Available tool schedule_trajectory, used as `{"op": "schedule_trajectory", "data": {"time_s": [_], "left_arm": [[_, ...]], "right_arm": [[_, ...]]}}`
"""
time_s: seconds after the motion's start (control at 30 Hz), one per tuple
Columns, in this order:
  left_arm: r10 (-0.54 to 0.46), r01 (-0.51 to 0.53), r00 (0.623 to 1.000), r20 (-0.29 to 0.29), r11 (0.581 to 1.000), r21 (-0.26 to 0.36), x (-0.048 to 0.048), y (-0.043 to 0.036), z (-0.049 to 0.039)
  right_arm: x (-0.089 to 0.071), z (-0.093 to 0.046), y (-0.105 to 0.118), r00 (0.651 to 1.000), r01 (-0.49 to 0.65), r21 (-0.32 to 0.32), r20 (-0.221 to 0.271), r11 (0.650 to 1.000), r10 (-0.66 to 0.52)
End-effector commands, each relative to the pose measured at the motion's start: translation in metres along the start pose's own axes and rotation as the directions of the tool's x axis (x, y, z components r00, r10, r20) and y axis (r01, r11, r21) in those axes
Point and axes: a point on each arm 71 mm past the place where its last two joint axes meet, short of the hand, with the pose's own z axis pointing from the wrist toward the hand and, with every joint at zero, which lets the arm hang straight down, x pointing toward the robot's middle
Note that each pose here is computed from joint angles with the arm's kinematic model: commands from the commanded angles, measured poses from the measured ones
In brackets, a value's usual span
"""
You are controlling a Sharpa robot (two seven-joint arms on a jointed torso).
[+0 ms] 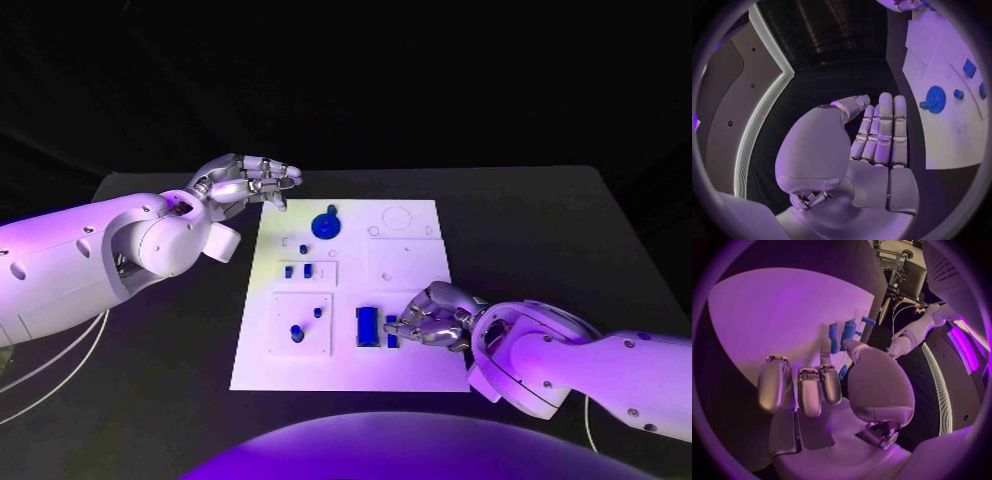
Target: Assemble the parts on the task board
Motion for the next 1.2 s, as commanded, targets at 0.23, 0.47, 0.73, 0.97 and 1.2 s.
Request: {"op": "schedule_trajectory", "data": {"time_s": [0.23, 0.47, 0.73, 0.97, 1.2], "left_arm": [[-0.004, 0.004, 1.000, -0.016, 1.000, 0.007, 0.0016, -0.0010, 0.0001], [-0.004, 0.004, 1.000, -0.016, 1.000, 0.008, 0.0014, -0.0010, 0.0000], [-0.004, 0.005, 1.000, -0.018, 1.000, 0.008, 0.0019, -0.0009, 0.0003], [-0.004, 0.004, 1.000, -0.017, 1.000, 0.007, 0.0014, -0.0008, -0.0002], [-0.004, 0.004, 1.000, -0.018, 1.000, 0.007, 0.0014, -0.0008, -0.0003]], "right_arm": [[-0.008, -0.005, -0.002, 0.999, 0.034, -0.079, 0.042, 0.996, -0.031], [-0.020, -0.011, 0.002, 0.985, 0.091, -0.203, 0.165, 0.975, -0.058], [-0.027, -0.012, 0.006, 0.968, 0.124, -0.315, 0.246, 0.941, -0.045], [-0.020, -0.007, 0.004, 0.973, 0.131, -0.333, 0.223, 0.934, -0.057], [-0.014, -0.002, 0.002, 0.976, 0.129, -0.317, 0.206, 0.940, -0.064]]}}
